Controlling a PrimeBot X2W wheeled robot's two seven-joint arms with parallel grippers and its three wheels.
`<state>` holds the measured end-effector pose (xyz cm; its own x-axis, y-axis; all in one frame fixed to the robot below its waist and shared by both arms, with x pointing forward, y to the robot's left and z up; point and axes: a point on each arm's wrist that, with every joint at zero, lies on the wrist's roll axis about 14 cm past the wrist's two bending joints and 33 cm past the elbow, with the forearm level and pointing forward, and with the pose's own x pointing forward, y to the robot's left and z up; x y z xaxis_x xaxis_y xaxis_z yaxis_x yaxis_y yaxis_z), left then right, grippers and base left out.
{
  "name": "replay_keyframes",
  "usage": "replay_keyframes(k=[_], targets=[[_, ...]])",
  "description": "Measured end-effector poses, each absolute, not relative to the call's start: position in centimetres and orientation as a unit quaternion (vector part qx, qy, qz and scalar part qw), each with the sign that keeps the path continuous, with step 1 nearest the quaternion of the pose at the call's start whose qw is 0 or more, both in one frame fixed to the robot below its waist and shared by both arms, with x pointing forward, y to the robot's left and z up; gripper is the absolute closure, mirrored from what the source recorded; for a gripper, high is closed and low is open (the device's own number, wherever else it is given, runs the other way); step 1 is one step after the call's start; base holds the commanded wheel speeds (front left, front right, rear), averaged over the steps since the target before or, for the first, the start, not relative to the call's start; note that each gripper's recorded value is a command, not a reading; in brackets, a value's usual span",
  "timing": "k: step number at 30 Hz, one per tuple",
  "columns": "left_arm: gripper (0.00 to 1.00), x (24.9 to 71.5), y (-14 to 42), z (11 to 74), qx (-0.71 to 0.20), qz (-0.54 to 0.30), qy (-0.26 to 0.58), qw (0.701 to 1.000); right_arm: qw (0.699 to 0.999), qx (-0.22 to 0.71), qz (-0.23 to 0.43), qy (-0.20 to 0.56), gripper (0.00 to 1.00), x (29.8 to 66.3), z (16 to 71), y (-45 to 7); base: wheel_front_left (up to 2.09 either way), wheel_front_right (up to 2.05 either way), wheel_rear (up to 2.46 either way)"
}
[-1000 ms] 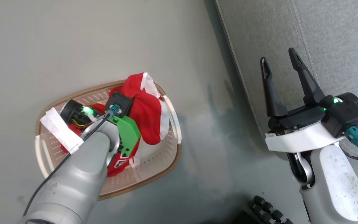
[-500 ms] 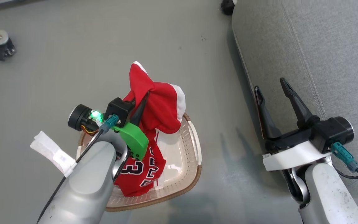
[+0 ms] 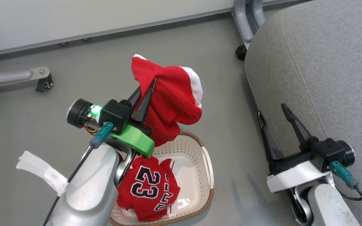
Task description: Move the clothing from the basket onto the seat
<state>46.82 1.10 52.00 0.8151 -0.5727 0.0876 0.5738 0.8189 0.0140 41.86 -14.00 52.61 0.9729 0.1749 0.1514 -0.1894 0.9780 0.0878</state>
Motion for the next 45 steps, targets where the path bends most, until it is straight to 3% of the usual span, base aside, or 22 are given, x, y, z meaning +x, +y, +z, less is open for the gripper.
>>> replay_keyframes(k=[14, 22, 31, 45], targets=[[1.00, 43.4, 1.1, 61.2, -0.001, -0.307, -0.173, 0.936, 0.988, 0.056, 0.110, -0.096, 0.00, 39.7, 54.7, -12.8, 0.00, 0.00, 0.00], [1.00, 42.8, 0.9, 61.8, -0.001, -0.312, -0.185, 0.932, 0.984, 0.058, 0.130, -0.109, 0.00, 39.4, 55.5, -11.4, 0.00, 0.00, 0.00], [1.00, 42.5, 0.5, 61.8, -0.002, -0.319, -0.186, 0.929, 0.967, 0.039, 0.205, -0.144, 0.00, 39.7, 58.1, -7.7, 0.00, 0.00, 0.00], [1.00, 41.0, -1.0, 61.8, -0.004, -0.345, -0.189, 0.919, 0.949, 0.041, 0.293, -0.105, 0.00, 42.0, 56.8, -4.7, 0.00, 0.00, 0.00]])
